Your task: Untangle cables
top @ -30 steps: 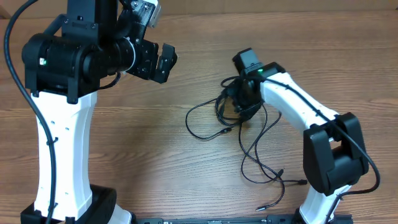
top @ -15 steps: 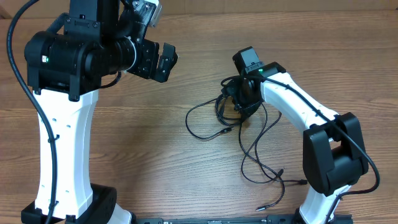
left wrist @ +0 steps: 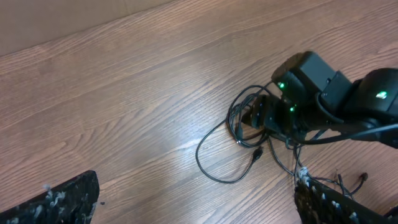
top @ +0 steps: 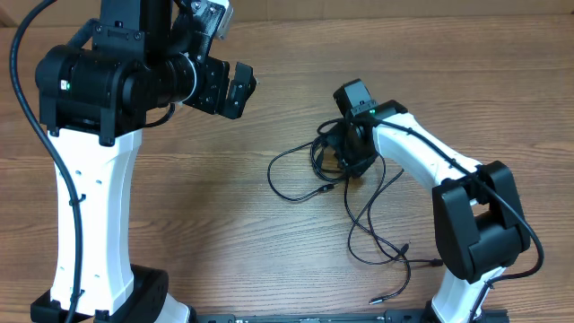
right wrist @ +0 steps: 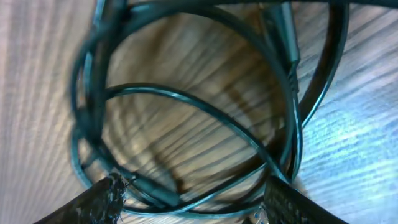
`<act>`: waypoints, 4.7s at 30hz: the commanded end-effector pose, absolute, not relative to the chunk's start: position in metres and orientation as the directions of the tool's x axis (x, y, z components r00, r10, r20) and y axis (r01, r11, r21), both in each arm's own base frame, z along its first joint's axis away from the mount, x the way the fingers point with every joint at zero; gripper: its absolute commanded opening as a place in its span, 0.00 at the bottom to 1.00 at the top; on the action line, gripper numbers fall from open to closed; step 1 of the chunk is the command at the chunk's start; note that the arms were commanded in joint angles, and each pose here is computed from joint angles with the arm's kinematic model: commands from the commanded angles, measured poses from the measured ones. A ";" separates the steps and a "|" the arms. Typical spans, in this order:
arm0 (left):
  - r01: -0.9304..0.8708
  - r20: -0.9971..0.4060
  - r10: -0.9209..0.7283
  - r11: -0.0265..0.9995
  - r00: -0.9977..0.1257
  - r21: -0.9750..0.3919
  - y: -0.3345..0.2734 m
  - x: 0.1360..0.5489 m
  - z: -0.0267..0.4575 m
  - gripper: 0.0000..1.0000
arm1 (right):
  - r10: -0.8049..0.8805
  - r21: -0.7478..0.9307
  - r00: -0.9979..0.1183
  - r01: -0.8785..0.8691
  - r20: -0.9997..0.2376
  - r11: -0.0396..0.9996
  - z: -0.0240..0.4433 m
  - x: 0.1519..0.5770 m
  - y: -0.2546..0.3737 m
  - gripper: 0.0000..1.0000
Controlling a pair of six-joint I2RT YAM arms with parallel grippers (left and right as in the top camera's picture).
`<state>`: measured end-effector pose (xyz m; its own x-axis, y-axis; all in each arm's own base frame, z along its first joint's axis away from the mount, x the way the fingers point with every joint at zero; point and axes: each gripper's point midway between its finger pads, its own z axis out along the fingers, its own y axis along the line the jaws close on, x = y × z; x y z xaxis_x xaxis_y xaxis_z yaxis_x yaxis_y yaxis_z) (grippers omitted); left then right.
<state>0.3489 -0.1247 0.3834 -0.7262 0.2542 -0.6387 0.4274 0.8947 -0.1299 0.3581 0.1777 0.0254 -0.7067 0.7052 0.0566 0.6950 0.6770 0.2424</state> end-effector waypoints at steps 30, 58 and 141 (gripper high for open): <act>0.417 -0.620 0.254 0.899 -0.742 -0.131 -0.123 0.347 0.379 1.00 | 0.668 0.344 -0.744 0.634 0.027 0.693 0.007 0.365 0.196 0.63; 0.438 -0.616 0.282 0.892 -0.736 -0.115 -0.123 0.345 0.377 1.00 | 0.352 0.527 -0.765 0.020 -0.539 0.850 0.250 0.409 0.202 0.04; 0.614 -0.338 0.514 0.690 -0.788 -0.383 -0.286 0.447 0.145 0.04 | 0.159 0.282 -0.725 -0.052 -0.671 0.958 0.370 0.331 0.111 1.00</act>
